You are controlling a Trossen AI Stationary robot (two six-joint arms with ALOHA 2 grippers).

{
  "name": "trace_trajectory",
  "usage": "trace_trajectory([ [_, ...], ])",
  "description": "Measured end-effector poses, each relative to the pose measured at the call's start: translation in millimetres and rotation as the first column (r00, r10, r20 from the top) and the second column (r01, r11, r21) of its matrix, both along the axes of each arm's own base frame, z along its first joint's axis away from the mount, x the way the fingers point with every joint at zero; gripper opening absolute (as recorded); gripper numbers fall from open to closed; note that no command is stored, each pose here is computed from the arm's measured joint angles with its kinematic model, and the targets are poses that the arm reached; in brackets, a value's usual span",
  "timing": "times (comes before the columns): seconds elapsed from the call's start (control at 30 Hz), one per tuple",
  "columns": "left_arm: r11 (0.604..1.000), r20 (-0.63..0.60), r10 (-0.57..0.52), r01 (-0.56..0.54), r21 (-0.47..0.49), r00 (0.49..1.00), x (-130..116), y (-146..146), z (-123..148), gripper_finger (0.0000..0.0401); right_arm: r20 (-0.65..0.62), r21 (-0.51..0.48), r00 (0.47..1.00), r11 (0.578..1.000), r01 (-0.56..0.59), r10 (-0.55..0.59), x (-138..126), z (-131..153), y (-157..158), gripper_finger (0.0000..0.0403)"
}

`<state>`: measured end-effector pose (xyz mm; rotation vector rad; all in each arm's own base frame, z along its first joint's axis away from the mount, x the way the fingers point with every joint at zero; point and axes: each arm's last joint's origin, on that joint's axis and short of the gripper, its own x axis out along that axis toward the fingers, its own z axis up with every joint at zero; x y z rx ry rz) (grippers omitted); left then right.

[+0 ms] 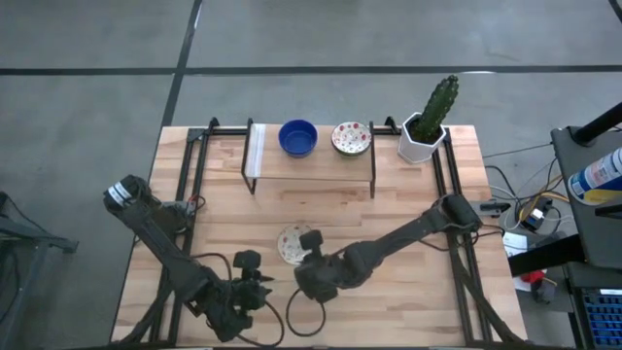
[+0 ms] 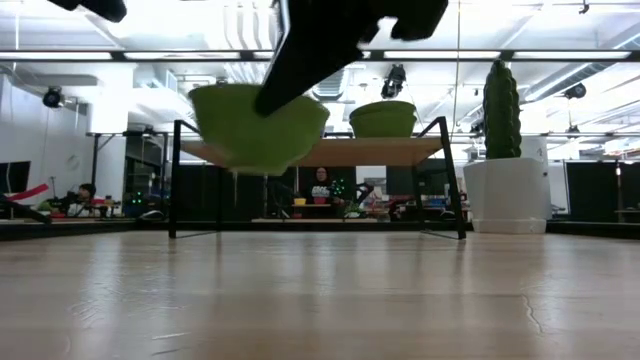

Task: Pick & Place Mini bowls
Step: Stack the white bowl on the white bowls on the shelf

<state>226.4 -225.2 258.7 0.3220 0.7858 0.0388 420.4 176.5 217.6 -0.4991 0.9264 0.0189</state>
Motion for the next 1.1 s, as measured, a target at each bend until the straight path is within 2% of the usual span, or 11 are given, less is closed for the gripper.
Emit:
trace_trajectory([
  [0.3, 0.999, -0.007, 0.026, -0.026, -0.036, 1.000, -8, -4, -6, 0.0130, 0.086, -0.144, 0.987, 0.979, 0.147, -0.136, -16, 33, -13, 0.0009],
  [0.53, 0.998, -0.009, 0.030, -0.030, -0.047, 1.000, -9, -5, -7, 0.0130, 0.207, -0.298, 0.946, 0.905, 0.304, -0.249, -36, 69, -30, 0.0008],
  [0.7, 0.999, -0.008, 0.023, -0.023, -0.042, 1.000, -8, -5, -6, 0.0130, 0.294, -0.329, 0.902, 0.852, 0.407, -0.317, -48, 97, -50, 0.0008],
  [0.8, 0.999, -0.005, 0.022, -0.022, -0.043, 1.000, -8, -5, -6, 0.0130, 0.303, -0.353, 0.895, 0.834, 0.424, -0.327, -52, 109, -64, 0.0008],
  [0.97, 0.999, -0.003, 0.024, -0.024, -0.039, 1.000, -8, -5, -8, 0.0130, 0.295, -0.334, 0.873, 0.814, 0.474, -0.388, -57, 125, -97, 0.0008],
  [1.1, 1.000, 0.028, 0.006, -0.005, -0.024, 1.000, -8, -5, -17, 0.0130, 0.265, -0.252, 0.843, 0.811, 0.529, -0.468, -64, 135, -131, 0.0008],
])
